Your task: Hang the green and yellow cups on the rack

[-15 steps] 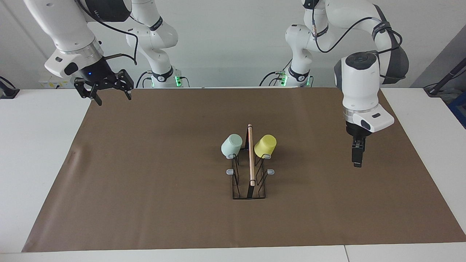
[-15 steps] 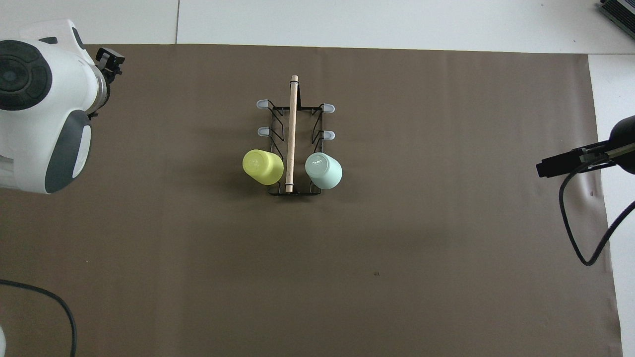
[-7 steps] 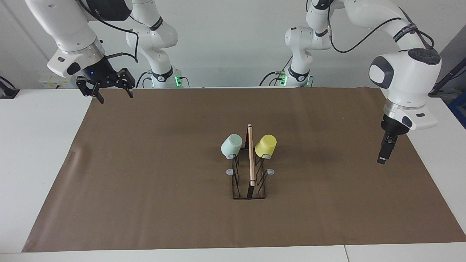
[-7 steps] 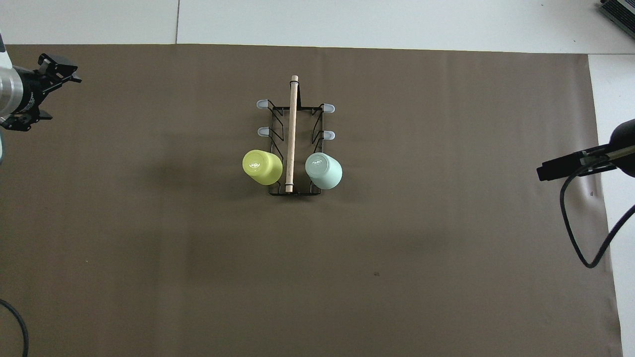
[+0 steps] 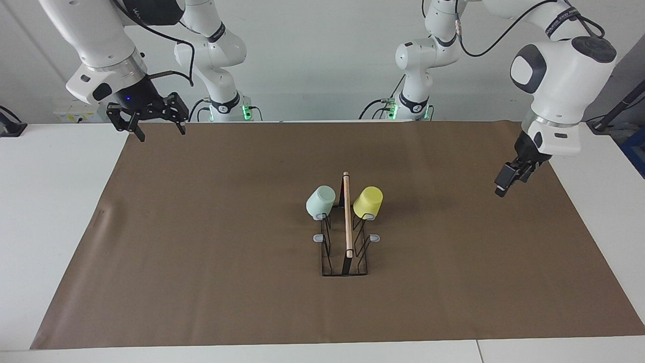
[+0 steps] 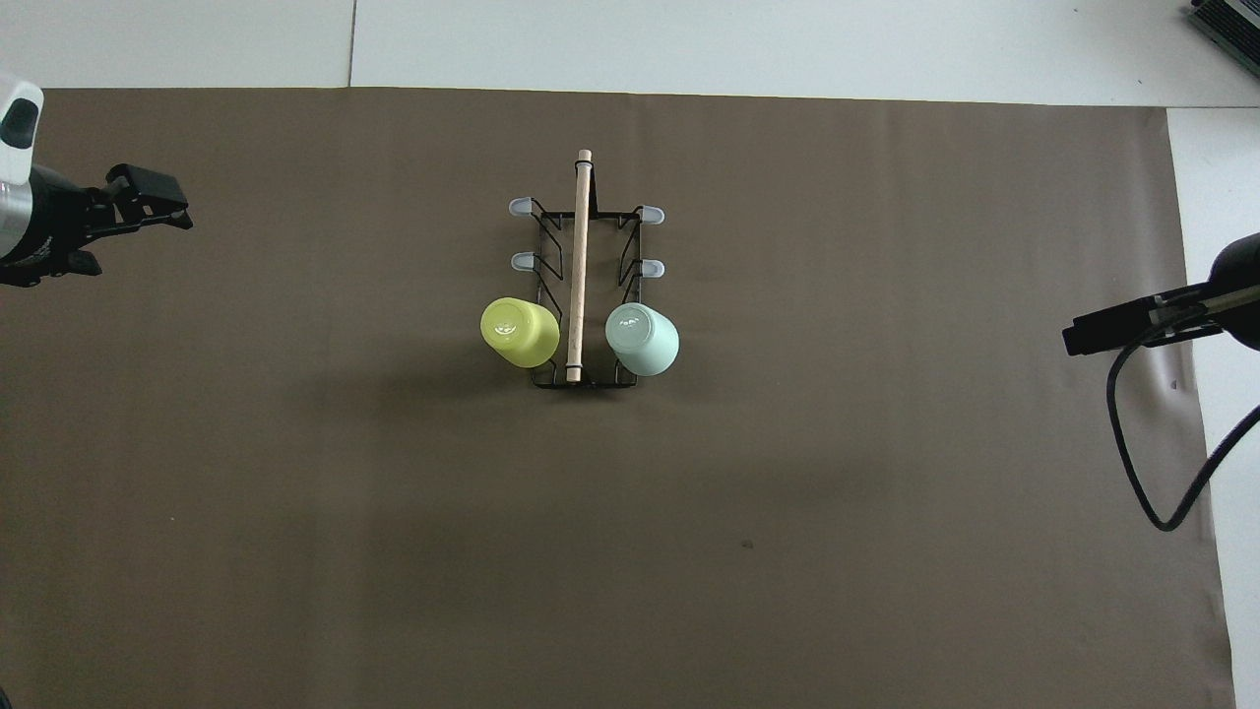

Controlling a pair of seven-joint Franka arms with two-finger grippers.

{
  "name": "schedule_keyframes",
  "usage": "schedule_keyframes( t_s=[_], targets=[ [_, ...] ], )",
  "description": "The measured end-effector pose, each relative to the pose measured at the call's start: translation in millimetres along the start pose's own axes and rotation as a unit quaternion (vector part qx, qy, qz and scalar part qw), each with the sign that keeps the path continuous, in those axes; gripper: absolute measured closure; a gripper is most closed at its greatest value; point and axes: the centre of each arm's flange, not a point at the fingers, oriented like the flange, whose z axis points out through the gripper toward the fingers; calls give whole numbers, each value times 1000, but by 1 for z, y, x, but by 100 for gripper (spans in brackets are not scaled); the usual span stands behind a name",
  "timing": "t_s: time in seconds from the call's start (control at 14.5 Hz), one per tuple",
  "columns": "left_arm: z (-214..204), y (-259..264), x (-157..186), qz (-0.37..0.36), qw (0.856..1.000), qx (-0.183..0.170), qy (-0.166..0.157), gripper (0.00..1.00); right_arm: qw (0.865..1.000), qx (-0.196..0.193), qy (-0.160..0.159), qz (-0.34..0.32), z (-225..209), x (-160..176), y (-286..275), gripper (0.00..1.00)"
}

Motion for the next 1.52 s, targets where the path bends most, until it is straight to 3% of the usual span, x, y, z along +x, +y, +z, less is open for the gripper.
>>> schedule_keyframes(
  t_s=[0.28,0.62,1.03,1.52],
  targets=[
    [-41,-13,-27,138,989,18,-49,0,1000,0,-2,-1,0,0,-2,0],
    [-80,-14,-52,179,978,28,-103,0,1000,0,-3,0,1,-1,0,0],
    [-91,-12,-46,172,982,-8,-74,0,1000,1,-3,1,1,-1,1,0],
    [-90,-9,-51,178,980,-7,-88,0,1000,1,-4,10,0,-3,10,0]
  ],
)
